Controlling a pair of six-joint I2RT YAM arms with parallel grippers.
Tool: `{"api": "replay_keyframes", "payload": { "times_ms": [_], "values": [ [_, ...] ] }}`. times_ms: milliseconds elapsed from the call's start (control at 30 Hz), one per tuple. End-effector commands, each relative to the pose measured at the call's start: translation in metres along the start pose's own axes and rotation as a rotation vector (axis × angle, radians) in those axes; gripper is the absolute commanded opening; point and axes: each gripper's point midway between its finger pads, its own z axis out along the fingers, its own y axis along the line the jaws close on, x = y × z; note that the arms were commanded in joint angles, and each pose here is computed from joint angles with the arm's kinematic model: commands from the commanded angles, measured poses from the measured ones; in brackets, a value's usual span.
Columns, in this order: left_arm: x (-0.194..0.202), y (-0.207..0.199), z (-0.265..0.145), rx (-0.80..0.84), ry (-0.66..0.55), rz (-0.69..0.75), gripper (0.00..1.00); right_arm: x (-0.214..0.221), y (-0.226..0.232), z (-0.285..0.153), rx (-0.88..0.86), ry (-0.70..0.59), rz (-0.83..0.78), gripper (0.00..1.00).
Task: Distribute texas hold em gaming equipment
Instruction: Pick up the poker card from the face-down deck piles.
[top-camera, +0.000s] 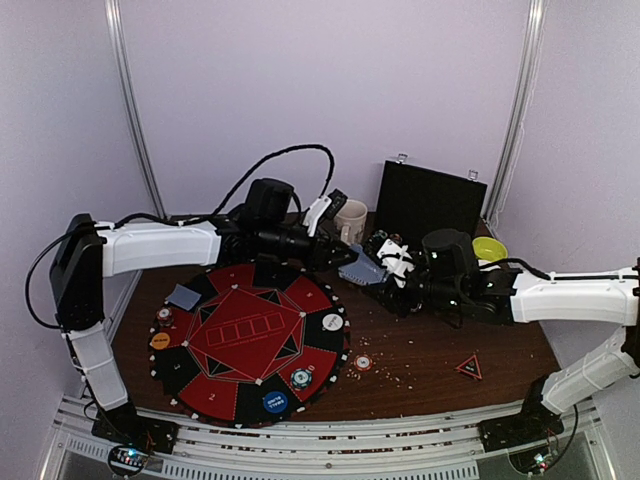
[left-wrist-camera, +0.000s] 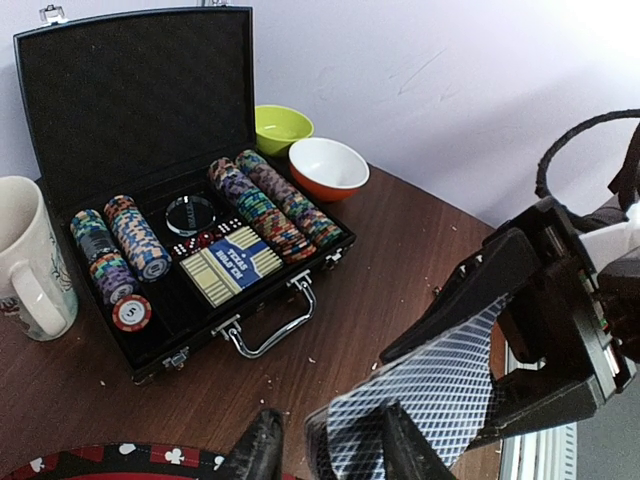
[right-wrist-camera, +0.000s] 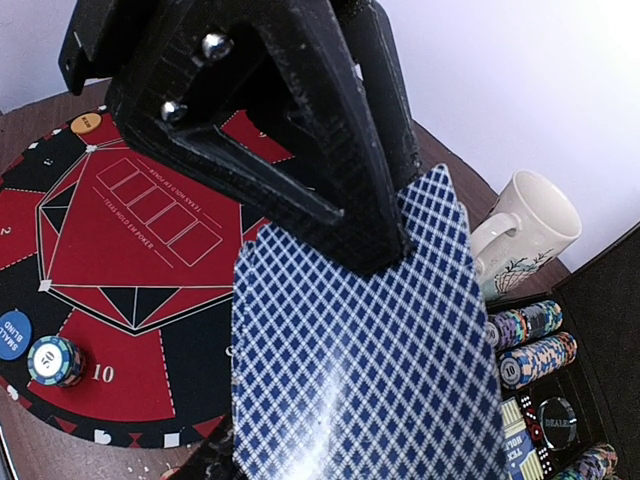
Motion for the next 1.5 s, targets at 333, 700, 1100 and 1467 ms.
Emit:
{"api": "replay_keyframes", "payload": {
  "times_ms": [333, 700, 1100, 1467],
  "values": [
    [-0.015, -0.006, -0.018, -0.014, -0.029, 0.051, 0.5, -0.017, -0.005, -0.009, 0.027, -0.061, -0.016, 0.48],
    [-0.013, -0.018, -0.022, 0.057, -0.025, 0.041, 0.27, -0.015, -0.005, -0.008, 0.03, -0.057, -0.016, 0.48],
    [-0.016, -0.023, -0.029, 0.064, -0.022, 0.054, 0.0, -0.011, -0.006, -0.008, 0.038, -0.048, -0.019, 0.48],
    [-0.009, -0.017, -0.04, 0.055, -0.023, 0.059, 0.0, -0.008, -0.008, -0.009, 0.045, -0.046, -0.017, 0.48]
  ]
}}
